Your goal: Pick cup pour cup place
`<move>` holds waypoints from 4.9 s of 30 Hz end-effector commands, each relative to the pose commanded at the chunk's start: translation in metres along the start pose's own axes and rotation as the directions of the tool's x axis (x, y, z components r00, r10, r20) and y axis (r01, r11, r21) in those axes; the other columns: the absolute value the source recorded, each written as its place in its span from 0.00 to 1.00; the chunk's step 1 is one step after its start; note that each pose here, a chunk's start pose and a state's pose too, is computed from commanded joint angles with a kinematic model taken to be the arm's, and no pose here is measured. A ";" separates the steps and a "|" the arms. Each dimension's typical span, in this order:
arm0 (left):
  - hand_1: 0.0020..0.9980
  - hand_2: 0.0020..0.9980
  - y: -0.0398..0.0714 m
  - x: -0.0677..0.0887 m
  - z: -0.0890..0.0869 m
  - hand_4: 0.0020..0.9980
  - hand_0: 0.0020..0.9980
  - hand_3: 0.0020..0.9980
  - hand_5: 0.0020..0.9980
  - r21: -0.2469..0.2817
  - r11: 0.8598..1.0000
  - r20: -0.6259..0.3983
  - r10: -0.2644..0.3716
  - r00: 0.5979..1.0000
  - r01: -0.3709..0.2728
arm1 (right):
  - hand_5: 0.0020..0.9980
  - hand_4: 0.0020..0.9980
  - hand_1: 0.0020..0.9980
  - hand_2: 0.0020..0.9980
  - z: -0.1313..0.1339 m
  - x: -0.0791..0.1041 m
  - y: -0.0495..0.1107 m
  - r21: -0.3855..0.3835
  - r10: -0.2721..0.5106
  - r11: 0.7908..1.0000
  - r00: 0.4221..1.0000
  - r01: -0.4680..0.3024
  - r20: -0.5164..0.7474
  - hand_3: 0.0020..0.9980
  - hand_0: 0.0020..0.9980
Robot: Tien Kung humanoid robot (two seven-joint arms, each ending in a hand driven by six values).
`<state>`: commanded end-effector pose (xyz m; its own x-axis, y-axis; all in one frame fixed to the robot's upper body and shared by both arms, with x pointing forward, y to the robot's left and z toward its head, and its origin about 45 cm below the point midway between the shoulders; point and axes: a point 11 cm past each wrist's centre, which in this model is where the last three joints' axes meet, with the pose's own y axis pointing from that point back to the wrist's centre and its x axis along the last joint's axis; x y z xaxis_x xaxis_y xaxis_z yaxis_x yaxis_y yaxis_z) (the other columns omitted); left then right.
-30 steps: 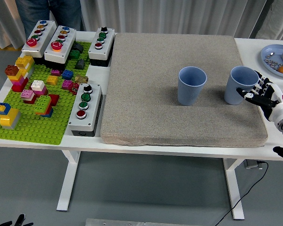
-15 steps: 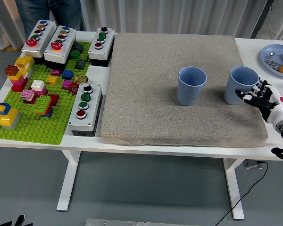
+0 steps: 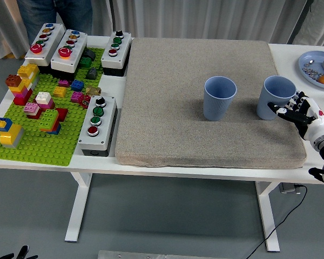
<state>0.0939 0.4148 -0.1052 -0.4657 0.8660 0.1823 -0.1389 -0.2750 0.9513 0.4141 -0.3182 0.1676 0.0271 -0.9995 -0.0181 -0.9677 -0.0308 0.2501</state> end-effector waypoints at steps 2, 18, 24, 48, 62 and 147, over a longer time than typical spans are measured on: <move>0.66 0.73 0.000 0.000 0.001 0.46 0.71 0.65 0.98 -0.001 1.000 0.001 0.000 1.000 0.000 | 0.32 0.83 0.88 0.98 -0.001 -0.001 -0.001 0.001 0.000 1.000 1.000 0.000 0.000 0.95 0.92; 0.66 0.73 0.000 0.000 0.001 0.46 0.71 0.66 0.98 -0.002 1.000 0.000 0.000 1.000 0.000 | 0.32 0.83 0.88 0.98 0.000 -0.007 -0.005 -0.004 -0.007 1.000 1.000 0.007 0.006 0.95 0.92; 0.66 0.73 0.000 0.000 0.001 0.46 0.71 0.66 0.98 -0.003 1.000 0.000 0.001 1.000 -0.001 | 0.32 0.83 0.88 0.98 -0.001 -0.008 -0.007 -0.004 -0.009 1.000 1.000 0.009 0.004 0.95 0.92; 0.66 0.73 0.000 0.004 -0.003 0.46 0.71 0.66 0.98 0.003 1.000 0.002 0.007 1.000 -0.007 | 0.32 0.83 0.87 0.94 0.004 -0.012 -0.007 -0.008 -0.003 1.000 1.000 0.003 0.017 0.91 0.92; 0.66 0.74 0.000 0.003 -0.001 0.47 0.71 0.66 0.98 0.001 1.000 0.001 0.006 1.000 -0.006 | 0.32 0.82 0.78 0.71 0.002 -0.016 -0.007 -0.004 -0.013 1.000 1.000 0.013 0.020 0.77 0.90; 0.66 0.73 0.000 0.010 0.002 0.47 0.71 0.66 0.98 -0.003 1.000 -0.009 0.021 1.000 -0.021 | 0.29 0.78 0.72 0.60 -0.076 -0.081 0.001 0.281 0.117 0.957 0.794 0.070 -0.596 0.73 0.86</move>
<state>0.0906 0.4242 -0.1027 -0.4759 0.8565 0.1998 -0.1321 -0.2942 0.9466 0.4301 -0.2376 0.2430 0.0578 -0.8037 0.5922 -0.9947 -0.0969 -0.0345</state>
